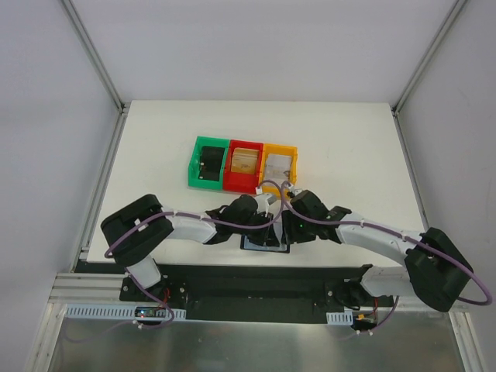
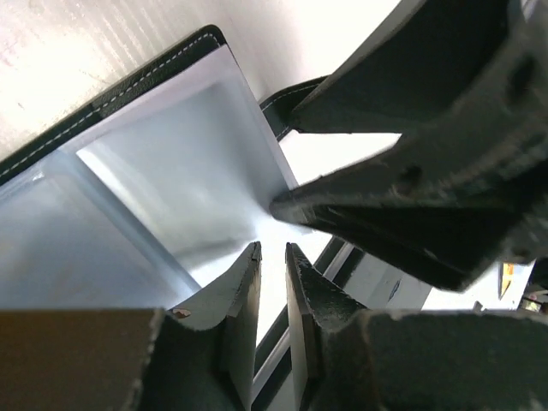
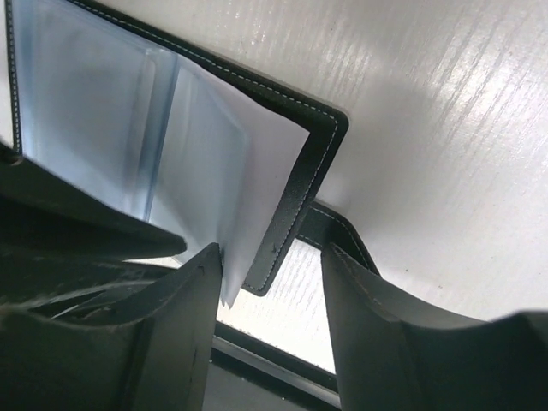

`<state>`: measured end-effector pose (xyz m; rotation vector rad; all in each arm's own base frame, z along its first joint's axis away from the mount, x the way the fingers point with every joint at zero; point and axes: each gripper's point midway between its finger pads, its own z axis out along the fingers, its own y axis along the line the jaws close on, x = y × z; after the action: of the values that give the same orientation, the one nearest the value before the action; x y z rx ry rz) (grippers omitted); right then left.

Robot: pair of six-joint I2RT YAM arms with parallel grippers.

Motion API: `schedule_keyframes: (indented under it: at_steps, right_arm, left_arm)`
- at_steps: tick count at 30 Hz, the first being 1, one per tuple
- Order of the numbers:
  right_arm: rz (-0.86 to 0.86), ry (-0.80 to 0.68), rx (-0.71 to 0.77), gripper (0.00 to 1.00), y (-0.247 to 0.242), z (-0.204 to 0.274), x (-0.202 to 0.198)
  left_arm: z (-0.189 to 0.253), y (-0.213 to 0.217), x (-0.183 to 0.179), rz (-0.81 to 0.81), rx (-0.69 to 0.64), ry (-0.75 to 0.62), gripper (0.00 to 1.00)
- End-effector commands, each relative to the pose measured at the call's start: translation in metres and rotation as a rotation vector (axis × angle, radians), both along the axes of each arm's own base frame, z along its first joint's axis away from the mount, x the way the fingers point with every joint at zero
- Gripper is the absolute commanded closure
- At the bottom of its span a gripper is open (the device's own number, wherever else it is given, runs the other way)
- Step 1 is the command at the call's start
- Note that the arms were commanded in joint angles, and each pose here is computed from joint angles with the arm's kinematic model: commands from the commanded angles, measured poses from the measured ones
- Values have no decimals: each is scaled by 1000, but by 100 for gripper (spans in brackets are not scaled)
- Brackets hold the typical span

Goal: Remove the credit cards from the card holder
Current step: Remove the credit card from the card holder.

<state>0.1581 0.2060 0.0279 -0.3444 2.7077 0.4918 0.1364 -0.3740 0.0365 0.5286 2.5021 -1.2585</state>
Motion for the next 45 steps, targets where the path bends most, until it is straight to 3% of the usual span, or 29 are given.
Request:
schedule_keyframes:
  at_steps: [1, 5, 9, 13, 24, 37, 45]
  right_arm:
    - [-21, -13, -11, 51, 1, -4, 7]
    - [-22, -1, -37, 63, -4, -12, 4]
    - [-23, 10, -49, 66, -6, -17, 3]
    - [-25, 15, -53, 66, -6, -20, 2]
    - [-23, 17, -55, 66, -8, -22, 0]
    - [-26, 16, -52, 66, -9, -23, 0]
    - [-26, 16, -52, 66, -8, -23, 0]
  left_arm:
    - [20, 3, 3, 12, -46, -80, 84]
    - [30, 16, 6, 64, -55, -126, 84]
    - [38, 35, 17, 161, -28, -165, 85]
    - [29, 58, 26, 260, 77, -163, 70]
    - [1, 98, 34, 433, 234, -135, 47]
    - [5, 81, 31, 381, 150, -119, 48]
    - [20, 92, 37, 436, 103, -175, 47]
